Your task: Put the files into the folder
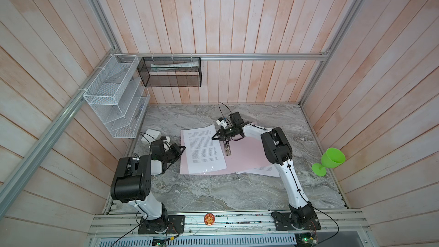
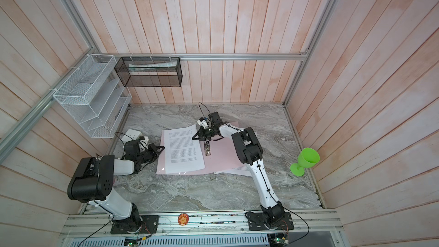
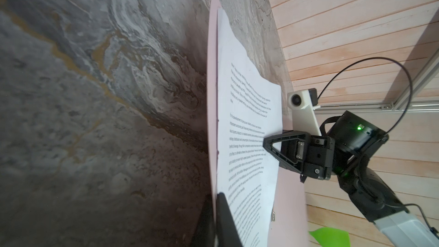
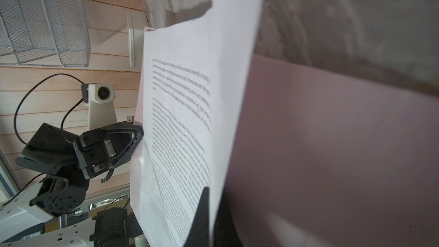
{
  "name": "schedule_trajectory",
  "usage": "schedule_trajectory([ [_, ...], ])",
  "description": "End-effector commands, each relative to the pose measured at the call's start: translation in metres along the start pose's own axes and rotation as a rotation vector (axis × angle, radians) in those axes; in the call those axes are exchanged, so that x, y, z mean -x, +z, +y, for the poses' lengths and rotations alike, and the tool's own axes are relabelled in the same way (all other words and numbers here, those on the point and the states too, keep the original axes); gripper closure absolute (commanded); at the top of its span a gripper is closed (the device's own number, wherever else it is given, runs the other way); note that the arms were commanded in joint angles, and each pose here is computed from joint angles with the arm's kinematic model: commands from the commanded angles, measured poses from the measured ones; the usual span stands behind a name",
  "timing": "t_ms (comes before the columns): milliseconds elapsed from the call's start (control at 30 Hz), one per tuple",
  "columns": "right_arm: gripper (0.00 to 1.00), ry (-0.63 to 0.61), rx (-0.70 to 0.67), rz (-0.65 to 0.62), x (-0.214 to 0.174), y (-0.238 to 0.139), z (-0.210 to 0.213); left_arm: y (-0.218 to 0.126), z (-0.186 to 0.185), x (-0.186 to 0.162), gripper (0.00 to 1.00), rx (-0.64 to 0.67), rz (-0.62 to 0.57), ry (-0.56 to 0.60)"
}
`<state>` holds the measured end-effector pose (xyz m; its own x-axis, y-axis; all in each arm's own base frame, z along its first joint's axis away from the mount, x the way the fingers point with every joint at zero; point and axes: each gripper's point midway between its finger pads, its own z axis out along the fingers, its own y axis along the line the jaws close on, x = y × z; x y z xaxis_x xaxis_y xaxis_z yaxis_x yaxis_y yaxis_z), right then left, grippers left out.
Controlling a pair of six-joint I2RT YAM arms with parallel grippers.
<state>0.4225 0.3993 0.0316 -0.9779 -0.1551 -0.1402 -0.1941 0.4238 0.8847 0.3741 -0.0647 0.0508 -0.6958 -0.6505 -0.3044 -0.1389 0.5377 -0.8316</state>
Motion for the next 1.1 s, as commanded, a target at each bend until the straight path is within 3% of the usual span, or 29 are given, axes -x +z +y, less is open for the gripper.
schedule_trajectory([
  [0,1.00,-0.023,0.026,-0.143,0.028,-0.024,0.027,0.001,0.003,0.003,0.93,0.007,-0.004,0.015],
  [133,1.00,-0.019,0.025,-0.186,0.031,-0.033,0.028,0.001,0.003,0.003,0.86,0.007,-0.007,0.017],
  [367,1.00,0.015,0.023,-0.267,0.035,-0.048,0.026,0.000,0.004,0.004,0.82,0.015,-0.010,0.013],
  [500,1.00,0.025,0.016,-0.320,0.035,-0.057,0.030,0.000,0.005,0.005,0.62,0.021,-0.011,0.013],
  [567,1.00,0.037,0.011,-0.338,0.033,-0.060,0.029,0.000,0.005,0.005,0.57,0.022,-0.012,0.013],
  [1067,1.00,0.155,-0.021,-0.478,0.017,-0.071,0.031,0.002,0.004,0.004,0.51,0.019,-0.007,0.011],
])
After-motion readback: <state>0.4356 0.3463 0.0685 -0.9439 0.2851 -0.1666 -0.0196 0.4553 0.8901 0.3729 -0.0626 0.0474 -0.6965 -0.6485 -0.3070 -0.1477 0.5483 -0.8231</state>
